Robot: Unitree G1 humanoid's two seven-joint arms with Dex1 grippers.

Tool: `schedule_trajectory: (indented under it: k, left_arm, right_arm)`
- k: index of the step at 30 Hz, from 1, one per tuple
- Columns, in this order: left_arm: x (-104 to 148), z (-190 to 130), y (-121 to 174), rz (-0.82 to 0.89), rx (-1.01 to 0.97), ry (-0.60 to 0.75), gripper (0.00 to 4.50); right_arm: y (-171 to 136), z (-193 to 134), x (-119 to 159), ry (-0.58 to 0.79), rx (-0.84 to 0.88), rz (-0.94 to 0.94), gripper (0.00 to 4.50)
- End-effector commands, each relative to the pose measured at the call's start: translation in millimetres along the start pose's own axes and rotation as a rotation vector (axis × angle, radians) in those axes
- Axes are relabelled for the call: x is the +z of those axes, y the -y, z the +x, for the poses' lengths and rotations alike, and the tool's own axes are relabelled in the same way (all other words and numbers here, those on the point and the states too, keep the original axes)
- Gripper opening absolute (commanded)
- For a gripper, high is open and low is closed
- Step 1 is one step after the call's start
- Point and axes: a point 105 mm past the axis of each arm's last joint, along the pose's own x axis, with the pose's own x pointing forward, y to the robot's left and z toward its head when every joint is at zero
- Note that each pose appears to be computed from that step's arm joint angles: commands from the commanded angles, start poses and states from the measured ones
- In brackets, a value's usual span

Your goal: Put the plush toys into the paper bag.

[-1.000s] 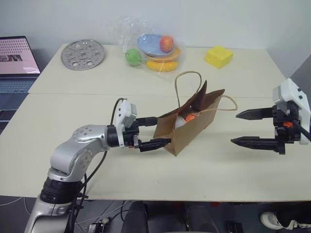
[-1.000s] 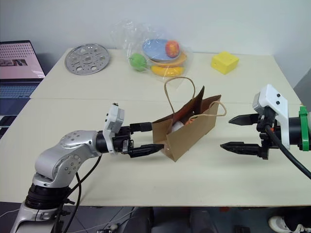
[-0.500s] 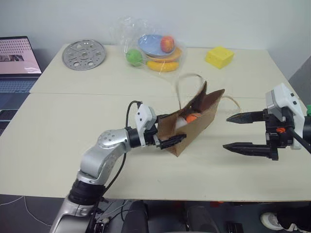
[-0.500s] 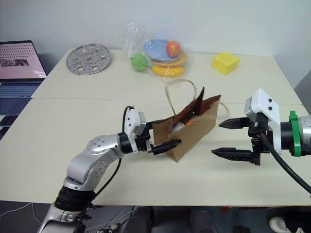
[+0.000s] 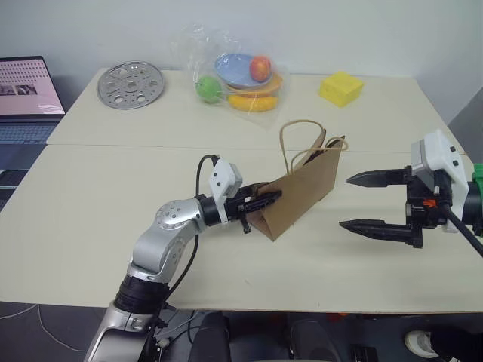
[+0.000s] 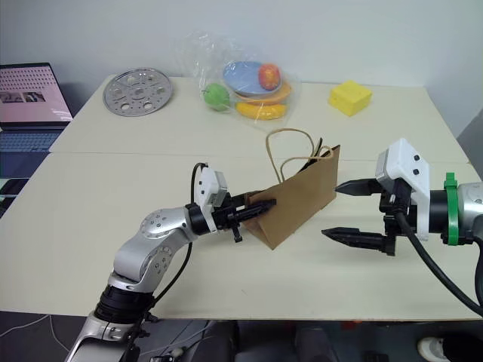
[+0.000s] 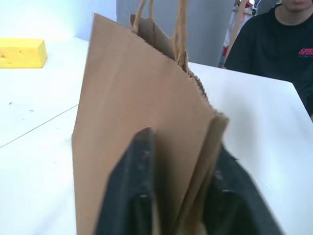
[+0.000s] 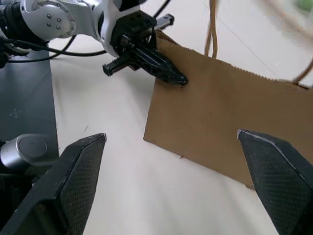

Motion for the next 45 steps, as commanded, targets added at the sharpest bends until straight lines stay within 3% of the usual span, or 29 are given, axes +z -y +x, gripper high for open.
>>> schedule_trajectory:
  k: [1,9,17,27,30,33,40,45]
  left_arm:
    - [17.0,-6.7,-8.4,0.092,-0.030,0.028,0.02]
    - [34.0,-23.7,-17.0,0.091,-0.282,0.030,0.02]
    - [38.4,-0.4,-24.6,0.185,-0.516,-0.026,0.02]
    - [28.2,5.4,-29.1,0.163,-0.570,-0.084,0.02]
    - [29.0,2.7,-29.8,0.156,-0.567,-0.097,0.59]
    - [31.6,-3.5,-26.2,0.138,-0.571,-0.093,1.48]
    - [39.1,-49.6,-32.2,0.157,-0.385,-0.170,3.48]
    - [39.5,-94.5,-42.6,0.243,-0.118,-0.328,3.48]
  right_arm:
    - [-0.4,-0.4,10.1,0.056,-0.060,-0.100,4.50]
    - [1.0,-17.2,1.5,0.018,-0.118,-0.099,4.50]
    - [-1.5,-58.6,-18.4,-0.101,-0.274,-0.023,4.50]
    - [-13.7,-72.8,-22.9,-0.128,-0.341,0.012,4.50]
    - [-12.7,-70.9,-22.4,-0.120,-0.333,0.020,4.50]
    - [-9.0,-70.7,-21.9,-0.118,-0.328,0.025,4.50]
    - [12.0,-76.7,-20.4,-0.128,-0.341,0.001,4.50]
    - [34.9,-89.8,-24.5,-0.171,-0.320,-0.051,4.50]
